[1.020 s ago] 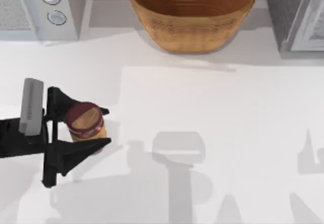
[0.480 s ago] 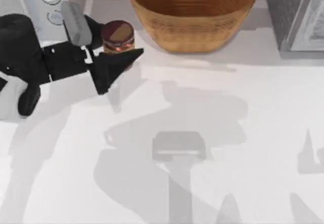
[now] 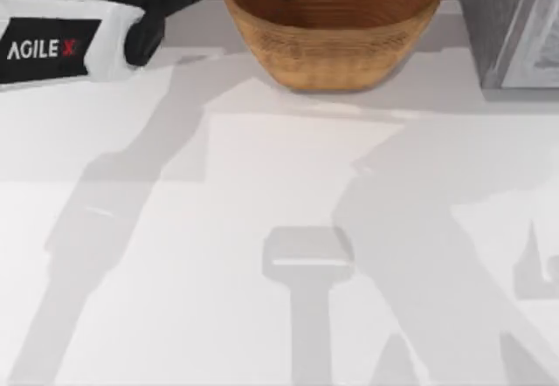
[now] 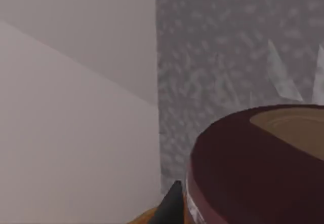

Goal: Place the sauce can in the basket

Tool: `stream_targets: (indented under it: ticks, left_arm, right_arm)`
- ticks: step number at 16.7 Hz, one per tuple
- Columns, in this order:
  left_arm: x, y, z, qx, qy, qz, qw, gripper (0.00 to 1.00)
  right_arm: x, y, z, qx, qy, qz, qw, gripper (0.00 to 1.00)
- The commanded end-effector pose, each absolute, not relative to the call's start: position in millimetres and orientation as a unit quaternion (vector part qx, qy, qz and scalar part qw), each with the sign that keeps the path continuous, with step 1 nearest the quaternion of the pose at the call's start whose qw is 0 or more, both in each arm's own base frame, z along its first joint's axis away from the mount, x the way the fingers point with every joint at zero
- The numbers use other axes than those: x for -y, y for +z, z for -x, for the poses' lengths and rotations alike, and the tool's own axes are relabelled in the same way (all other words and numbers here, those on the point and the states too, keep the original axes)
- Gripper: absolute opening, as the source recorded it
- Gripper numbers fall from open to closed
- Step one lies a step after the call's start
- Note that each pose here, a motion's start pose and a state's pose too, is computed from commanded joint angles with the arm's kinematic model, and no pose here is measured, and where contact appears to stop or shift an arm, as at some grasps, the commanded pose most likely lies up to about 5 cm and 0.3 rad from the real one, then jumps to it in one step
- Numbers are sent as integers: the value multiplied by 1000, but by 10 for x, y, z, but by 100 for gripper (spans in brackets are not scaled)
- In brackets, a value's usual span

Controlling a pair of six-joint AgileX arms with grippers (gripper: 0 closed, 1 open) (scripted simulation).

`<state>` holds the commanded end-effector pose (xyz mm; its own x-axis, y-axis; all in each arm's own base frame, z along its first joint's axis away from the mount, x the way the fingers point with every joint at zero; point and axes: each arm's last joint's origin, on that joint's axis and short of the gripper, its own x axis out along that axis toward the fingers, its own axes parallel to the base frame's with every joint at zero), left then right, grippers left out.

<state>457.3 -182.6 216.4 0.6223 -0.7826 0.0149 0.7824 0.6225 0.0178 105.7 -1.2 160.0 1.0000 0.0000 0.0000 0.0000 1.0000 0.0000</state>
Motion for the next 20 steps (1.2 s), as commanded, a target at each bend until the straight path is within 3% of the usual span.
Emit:
stream_targets:
  ticks: [9,20]
  left_arm:
    - [2027,2354,-4683,4,-394,-1,919,0]
    - [2339,2176,-4978,0,-396,0,918,0]
  right_arm:
    - [12,1600,-1057,0,0,0,1000,100]
    - [12,1600,-1057,0,0,0,1000,100]
